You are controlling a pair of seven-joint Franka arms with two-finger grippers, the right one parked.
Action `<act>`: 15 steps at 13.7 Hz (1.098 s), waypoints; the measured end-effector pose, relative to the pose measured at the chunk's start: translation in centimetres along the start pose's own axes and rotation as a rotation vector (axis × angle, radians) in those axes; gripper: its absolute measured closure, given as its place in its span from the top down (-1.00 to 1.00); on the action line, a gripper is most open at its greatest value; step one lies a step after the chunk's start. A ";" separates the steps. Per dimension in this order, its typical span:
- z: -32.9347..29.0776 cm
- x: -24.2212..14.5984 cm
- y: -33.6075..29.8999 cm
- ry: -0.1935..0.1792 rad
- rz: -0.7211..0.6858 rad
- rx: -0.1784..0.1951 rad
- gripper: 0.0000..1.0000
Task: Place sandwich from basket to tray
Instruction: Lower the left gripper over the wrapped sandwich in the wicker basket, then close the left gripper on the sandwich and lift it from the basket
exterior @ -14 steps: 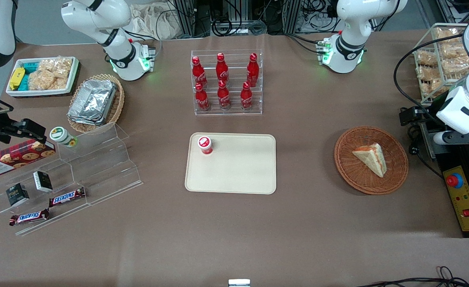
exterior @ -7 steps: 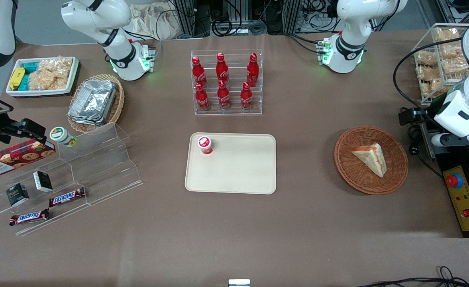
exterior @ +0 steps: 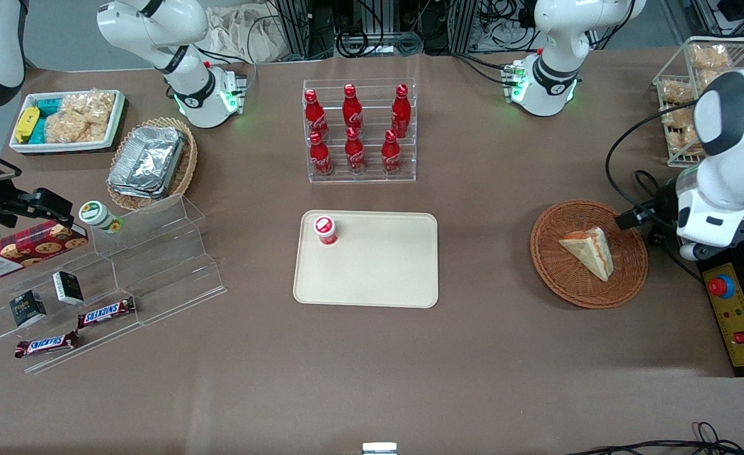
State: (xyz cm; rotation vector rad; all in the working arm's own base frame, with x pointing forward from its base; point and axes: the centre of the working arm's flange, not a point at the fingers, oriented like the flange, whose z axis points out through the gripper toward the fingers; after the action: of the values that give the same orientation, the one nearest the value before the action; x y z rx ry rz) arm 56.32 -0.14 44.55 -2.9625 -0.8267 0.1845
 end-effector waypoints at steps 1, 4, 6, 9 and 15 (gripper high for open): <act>1.5 0.0 0.0 0.017 -0.060 0.005 1.00; 6.0 0.2 0.1 0.070 -0.214 0.004 1.00; 9.4 0.6 0.6 0.068 -0.298 -0.011 1.00; 13.3 1.5 1.4 0.044 -0.376 -0.016 1.00; 17.0 1.4 1.1 0.008 -0.386 0.032 1.00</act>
State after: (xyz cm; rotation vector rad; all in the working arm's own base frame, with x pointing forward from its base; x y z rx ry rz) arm 55.84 0.07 27.44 -2.7019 -1.3538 0.1617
